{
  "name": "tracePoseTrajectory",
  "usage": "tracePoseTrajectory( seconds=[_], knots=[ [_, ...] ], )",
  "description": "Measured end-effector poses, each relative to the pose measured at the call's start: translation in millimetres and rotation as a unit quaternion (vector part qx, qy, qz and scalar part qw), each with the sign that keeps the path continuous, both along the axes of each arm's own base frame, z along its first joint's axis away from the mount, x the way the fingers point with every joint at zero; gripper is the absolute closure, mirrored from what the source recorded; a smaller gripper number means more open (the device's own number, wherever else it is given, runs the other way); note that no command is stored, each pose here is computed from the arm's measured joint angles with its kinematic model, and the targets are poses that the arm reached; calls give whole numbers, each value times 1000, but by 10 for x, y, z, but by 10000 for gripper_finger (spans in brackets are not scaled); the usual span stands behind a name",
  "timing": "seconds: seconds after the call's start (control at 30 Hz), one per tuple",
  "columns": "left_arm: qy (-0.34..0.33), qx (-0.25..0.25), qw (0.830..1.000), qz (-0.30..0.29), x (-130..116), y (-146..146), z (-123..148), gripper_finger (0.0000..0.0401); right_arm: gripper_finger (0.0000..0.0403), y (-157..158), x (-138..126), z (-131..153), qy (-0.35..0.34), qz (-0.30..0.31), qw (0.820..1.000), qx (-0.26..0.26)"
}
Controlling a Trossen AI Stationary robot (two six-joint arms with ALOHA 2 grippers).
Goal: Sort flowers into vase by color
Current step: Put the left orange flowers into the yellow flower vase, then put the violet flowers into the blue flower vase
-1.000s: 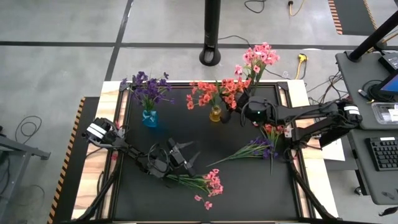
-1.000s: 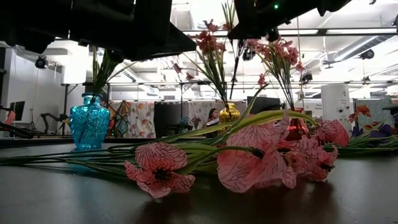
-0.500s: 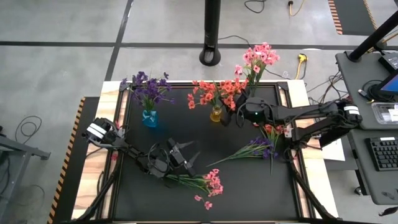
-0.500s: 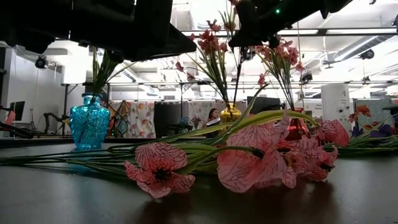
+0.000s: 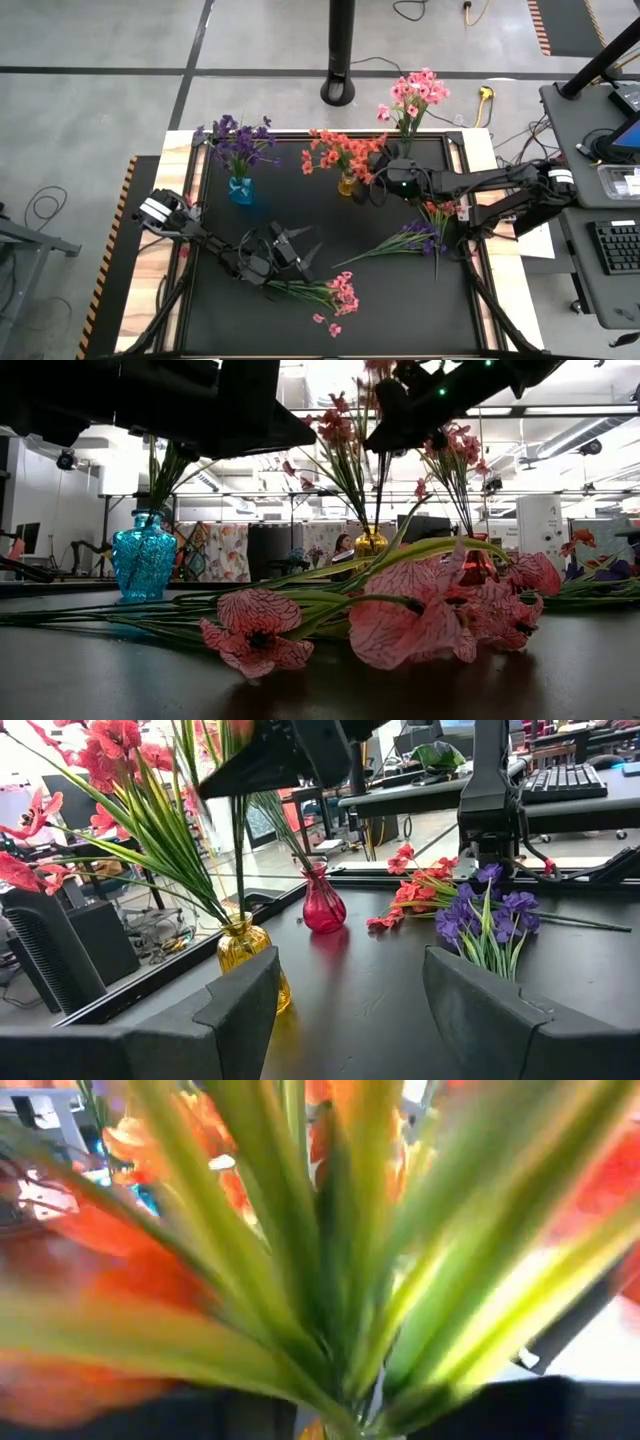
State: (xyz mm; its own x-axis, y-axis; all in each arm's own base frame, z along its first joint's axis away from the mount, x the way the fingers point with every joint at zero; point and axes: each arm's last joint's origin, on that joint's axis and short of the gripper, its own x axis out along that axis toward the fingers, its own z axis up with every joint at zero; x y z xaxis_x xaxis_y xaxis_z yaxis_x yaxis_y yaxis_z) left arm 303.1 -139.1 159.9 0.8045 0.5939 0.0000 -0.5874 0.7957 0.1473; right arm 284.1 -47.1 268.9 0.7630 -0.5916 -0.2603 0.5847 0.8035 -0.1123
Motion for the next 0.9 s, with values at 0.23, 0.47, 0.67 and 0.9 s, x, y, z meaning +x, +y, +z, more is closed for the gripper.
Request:
tracePoseTrajectory(
  seconds=[0.23,0.47,0.67,0.9],
  knots=[
    [3,2,1000,0,0,2,-6,173,207,6,-57,-39,25,-7,999,22],
    [0,-4,1000,0,0,3,-10,173,137,17,-148,-65,60,-14,997,40],
    [8,-6,1000,-1,0,2,-37,173,101,46,-256,-44,76,-18,995,58],
    [17,-26,993,-111,33,-44,-73,173,94,124,-402,-15,97,-17,992,81]
  ],
)
